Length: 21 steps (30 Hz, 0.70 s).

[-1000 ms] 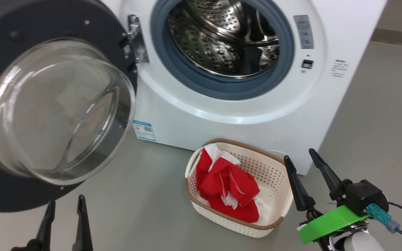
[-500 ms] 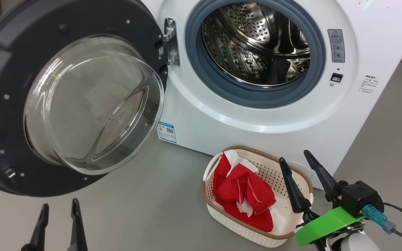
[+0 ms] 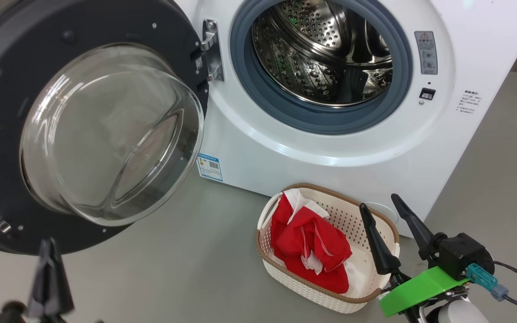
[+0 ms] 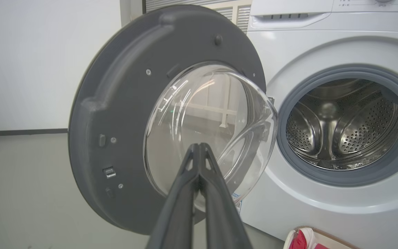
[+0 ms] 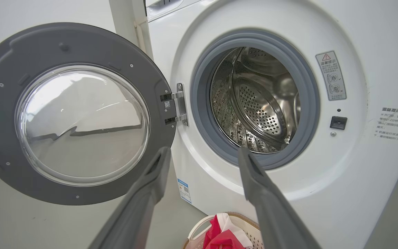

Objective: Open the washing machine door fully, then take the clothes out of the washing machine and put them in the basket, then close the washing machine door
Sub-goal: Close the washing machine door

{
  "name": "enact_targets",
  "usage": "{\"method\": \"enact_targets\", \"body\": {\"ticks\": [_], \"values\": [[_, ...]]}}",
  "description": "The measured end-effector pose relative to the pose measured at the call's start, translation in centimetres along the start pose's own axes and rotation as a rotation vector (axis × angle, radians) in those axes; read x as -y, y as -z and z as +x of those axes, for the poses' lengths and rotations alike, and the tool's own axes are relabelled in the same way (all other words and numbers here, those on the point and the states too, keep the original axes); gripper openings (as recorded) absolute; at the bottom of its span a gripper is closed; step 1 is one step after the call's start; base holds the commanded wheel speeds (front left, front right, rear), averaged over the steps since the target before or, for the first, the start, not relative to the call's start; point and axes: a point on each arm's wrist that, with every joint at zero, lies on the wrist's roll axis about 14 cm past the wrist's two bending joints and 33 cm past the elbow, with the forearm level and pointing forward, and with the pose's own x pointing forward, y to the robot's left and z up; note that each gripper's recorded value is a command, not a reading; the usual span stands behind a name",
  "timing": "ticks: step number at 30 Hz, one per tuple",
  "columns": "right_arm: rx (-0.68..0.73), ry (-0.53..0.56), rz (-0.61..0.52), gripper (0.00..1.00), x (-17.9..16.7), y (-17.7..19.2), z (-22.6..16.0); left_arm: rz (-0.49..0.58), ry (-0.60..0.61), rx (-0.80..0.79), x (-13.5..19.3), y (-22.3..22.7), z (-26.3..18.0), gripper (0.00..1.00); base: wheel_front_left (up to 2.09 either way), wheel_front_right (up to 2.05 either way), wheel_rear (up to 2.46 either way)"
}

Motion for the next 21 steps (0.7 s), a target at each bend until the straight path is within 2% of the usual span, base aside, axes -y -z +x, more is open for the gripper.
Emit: {"method": "enact_targets", "body": {"ticks": [7, 12, 17, 18, 21], "values": [[-0.023, 0.004, -0.002, 1.00, 0.4, 1.0, 0.2, -0.020, -0.064, 0.243, -0.7, -7.5, 5.1, 0.00, 0.00, 0.00, 0.00], [-0.033, 0.016, -0.019, 1.00, 1.0, 1.3, -0.1, -0.039, -0.122, 0.358, -2.7, -11.4, 8.4, 0.00, 0.00, 0.00, 0.00], [-0.036, 0.033, -0.021, 1.00, 1.6, 1.4, -0.3, -0.070, -0.184, 0.376, -4.7, -12.7, 11.4, 0.00, 0.00, 0.00, 0.00], [-0.042, 0.043, -0.019, 1.00, 2.0, 1.6, -0.4, -0.118, -0.220, 0.355, -5.9, -12.5, 12.9, 0.00, 0.00, 0.00, 0.00], [-0.047, 0.050, -0.019, 1.00, 2.2, 1.8, -0.6, -0.170, -0.251, 0.307, -6.7, -11.9, 14.4, 0.00, 0.00, 0.00, 0.00]]}}
